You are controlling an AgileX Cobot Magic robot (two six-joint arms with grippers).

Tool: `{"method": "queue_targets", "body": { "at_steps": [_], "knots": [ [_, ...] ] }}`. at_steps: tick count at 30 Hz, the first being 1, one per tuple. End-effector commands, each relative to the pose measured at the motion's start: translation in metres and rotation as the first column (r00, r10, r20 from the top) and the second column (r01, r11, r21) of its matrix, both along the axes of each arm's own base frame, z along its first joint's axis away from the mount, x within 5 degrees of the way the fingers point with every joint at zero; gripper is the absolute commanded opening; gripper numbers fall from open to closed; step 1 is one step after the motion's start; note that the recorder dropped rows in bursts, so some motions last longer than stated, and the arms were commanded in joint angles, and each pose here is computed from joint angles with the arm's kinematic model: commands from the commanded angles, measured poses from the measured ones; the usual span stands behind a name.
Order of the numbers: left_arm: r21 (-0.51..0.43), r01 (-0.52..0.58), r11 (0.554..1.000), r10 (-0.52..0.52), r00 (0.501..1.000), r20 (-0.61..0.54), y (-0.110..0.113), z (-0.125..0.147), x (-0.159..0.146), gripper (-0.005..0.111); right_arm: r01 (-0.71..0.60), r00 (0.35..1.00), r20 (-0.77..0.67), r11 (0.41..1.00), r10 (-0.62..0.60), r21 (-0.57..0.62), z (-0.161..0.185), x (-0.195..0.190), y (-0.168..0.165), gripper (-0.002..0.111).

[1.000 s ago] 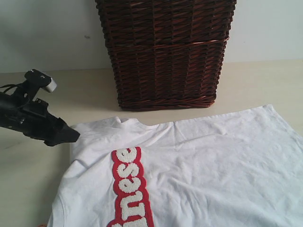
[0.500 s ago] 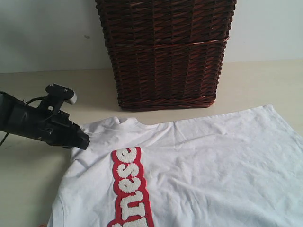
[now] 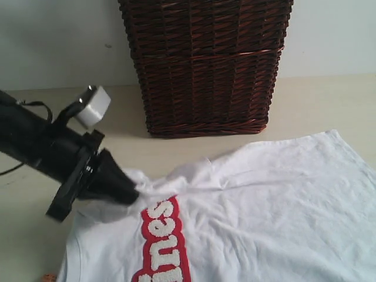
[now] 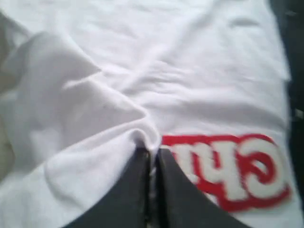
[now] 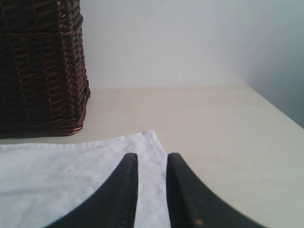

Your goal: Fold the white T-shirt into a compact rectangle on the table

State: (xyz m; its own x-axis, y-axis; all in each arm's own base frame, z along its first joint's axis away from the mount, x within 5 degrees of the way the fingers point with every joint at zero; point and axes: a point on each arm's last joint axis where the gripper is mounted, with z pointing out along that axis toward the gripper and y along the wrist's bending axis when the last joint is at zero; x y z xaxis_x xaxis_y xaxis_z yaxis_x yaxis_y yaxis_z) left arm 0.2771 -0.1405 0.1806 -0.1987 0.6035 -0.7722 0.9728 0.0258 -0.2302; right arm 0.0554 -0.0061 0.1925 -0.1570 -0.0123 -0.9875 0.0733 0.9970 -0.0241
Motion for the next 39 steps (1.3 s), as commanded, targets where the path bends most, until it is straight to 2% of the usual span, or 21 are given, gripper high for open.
{"method": "queue_targets", "body": {
  "at_steps": [1, 4, 7, 10, 12, 14, 18, 21, 24, 31, 35, 36, 39],
  "knots": [
    [0.083, 0.184, 0.979, -0.172, 0.976, -0.135, 0.007, -0.022, -0.033, 0.001, -0.003, 1.0, 0.005, 1.0, 0.003, -0.007, -0.001, 0.0, 0.0, 0.023],
    [0.157, 0.11, 0.981, -0.094, 0.99, -0.11, 0.012, -0.037, -0.035, 0.012, -0.003, 1.0, 0.005, 1.0, 0.003, -0.007, -0.001, 0.0, 0.0, 0.023],
    [0.188, 0.055, 0.981, -0.039, 0.995, -0.091, 0.014, -0.044, -0.036, 0.036, -0.003, 1.0, 0.005, 1.0, 0.003, -0.007, -0.001, 0.0, 0.0, 0.023],
    [0.175, 0.036, 0.984, -0.021, 0.996, -0.091, 0.013, -0.042, -0.035, 0.058, -0.003, 1.0, 0.005, 1.0, 0.003, -0.007, -0.001, 0.0, 0.0, 0.023],
    [0.161, 0.015, 0.987, -0.003, 0.997, -0.076, 0.012, -0.035, -0.034, 0.067, -0.003, 1.0, 0.005, 1.0, 0.003, -0.007, -0.001, 0.0, 0.0, 0.023],
    [0.147, -0.015, 0.989, 0.024, 0.998, -0.054, 0.013, -0.021, -0.031, 0.071, -0.003, 1.0, 0.005, 1.0, 0.003, -0.007, -0.001, 0.0, 0.0, 0.023],
    [0.097, -0.091, 0.991, 0.086, 0.995, 0.054, 0.019, 0.013, -0.02, 0.072, -0.003, 1.0, 0.005, 1.0, 0.003, -0.007, -0.001, 0.0, 0.0, 0.023],
    [0.046, -0.16, 0.986, 0.156, 0.983, 0.093, 0.021, 0.02, -0.011, 0.072, -0.003, 1.0, 0.005, 1.0, 0.003, -0.007, -0.001, 0.0, 0.0, 0.023],
    [0.047, -0.182, 0.982, 0.177, 0.981, 0.081, 0.016, 0.008, -0.005, 0.072, -0.003, 1.0, 0.005, 1.0, 0.003, -0.007, -0.001, 0.0, 0.0, 0.023],
    [0.139, -0.187, 0.972, 0.191, 0.981, -0.015, -0.002, -0.041, 0.0, 0.072, -0.003, 1.0, 0.005, 1.0, 0.003, -0.007, -0.001, 0.0, 0.0, 0.023],
    [0.167, -0.136, 0.977, 0.148, 0.987, -0.063, -0.017, -0.06, -0.006, 0.069, -0.003, 1.0, 0.005, 1.0, 0.003, -0.007, -0.001, 0.0, 0.0, 0.023],
    [0.169, -0.125, 0.978, 0.138, 0.988, -0.067, -0.02, -0.062, -0.008, 0.066, -0.003, 1.0, 0.005, 1.0, 0.003, -0.007, -0.001, 0.0, 0.0, 0.023],
    [0.173, -0.104, 0.979, 0.117, 0.991, -0.07, -0.026, -0.063, -0.012, 0.046, -0.003, 1.0, 0.005, 1.0, 0.003, -0.007, -0.001, 0.0, 0.0, 0.023]
  ]
}}
